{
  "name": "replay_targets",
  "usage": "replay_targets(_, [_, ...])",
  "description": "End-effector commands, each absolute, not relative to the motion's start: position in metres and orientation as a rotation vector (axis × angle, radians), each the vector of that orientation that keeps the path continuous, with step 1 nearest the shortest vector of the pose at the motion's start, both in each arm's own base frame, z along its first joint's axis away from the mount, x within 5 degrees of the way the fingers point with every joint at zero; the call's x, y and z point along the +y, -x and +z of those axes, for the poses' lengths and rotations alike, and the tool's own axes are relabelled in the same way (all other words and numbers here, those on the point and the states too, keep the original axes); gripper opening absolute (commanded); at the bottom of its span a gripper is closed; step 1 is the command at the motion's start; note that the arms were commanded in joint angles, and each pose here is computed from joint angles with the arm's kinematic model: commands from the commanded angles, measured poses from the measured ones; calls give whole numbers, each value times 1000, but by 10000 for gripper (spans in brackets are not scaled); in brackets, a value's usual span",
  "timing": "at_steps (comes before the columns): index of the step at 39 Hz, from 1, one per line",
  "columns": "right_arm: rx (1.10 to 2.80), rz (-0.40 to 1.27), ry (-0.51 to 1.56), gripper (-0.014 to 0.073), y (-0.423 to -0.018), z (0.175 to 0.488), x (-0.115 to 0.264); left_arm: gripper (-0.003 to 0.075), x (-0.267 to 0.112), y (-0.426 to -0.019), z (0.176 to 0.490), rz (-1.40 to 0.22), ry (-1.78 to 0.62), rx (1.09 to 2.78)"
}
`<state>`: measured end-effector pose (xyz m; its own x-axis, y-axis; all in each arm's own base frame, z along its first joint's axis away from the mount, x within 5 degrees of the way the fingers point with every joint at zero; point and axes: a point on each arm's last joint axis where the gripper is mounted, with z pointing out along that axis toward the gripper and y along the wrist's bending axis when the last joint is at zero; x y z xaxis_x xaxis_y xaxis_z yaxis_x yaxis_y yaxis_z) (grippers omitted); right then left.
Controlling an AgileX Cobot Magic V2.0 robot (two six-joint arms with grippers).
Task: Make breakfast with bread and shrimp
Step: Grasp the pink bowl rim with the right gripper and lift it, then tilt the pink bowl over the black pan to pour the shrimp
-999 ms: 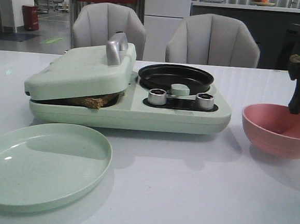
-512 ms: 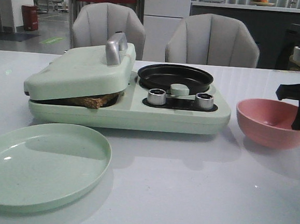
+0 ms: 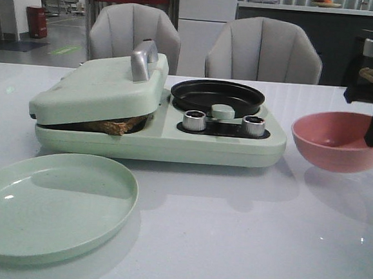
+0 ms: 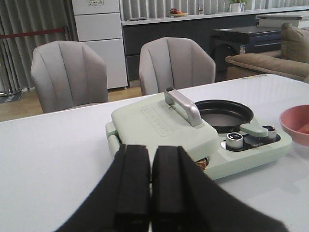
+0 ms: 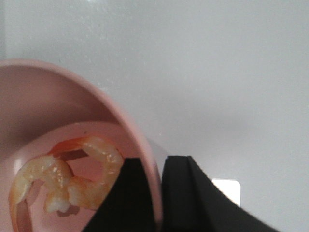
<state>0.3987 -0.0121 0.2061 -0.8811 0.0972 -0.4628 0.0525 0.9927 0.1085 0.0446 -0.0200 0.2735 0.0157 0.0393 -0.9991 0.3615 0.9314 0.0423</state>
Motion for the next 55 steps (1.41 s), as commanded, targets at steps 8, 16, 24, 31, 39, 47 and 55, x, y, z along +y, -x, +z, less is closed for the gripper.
replay_targets(8, [2247,157,-17,153,-413,327,12,113,-19,-44,288,-279,-283,1458])
replay_targets(16, [1968,197,70,153,-424,352,59,113,-19,-44,288,-279,-283,1458])
replay_targets(24, [1564,201,90,141,-424,357,94,113,-19,-44,288,-279,-283,1458])
replay_targets(31, [1267,175,63,141,-422,325,103,113,-19,-44,288,-279,-283,1458])
replay_targets(39, [1174,-101,355,141,-433,285,115,113,-19,-44,288,-279,-283,1458])
replay_targets(47, [1040,-510,628,141,-439,260,122,113,-19,-44,288,-279,-283,1458])
replay_targets(55, [888,-596,607,141,-436,258,127,113,-19,-44,288,-279,-283,1458])
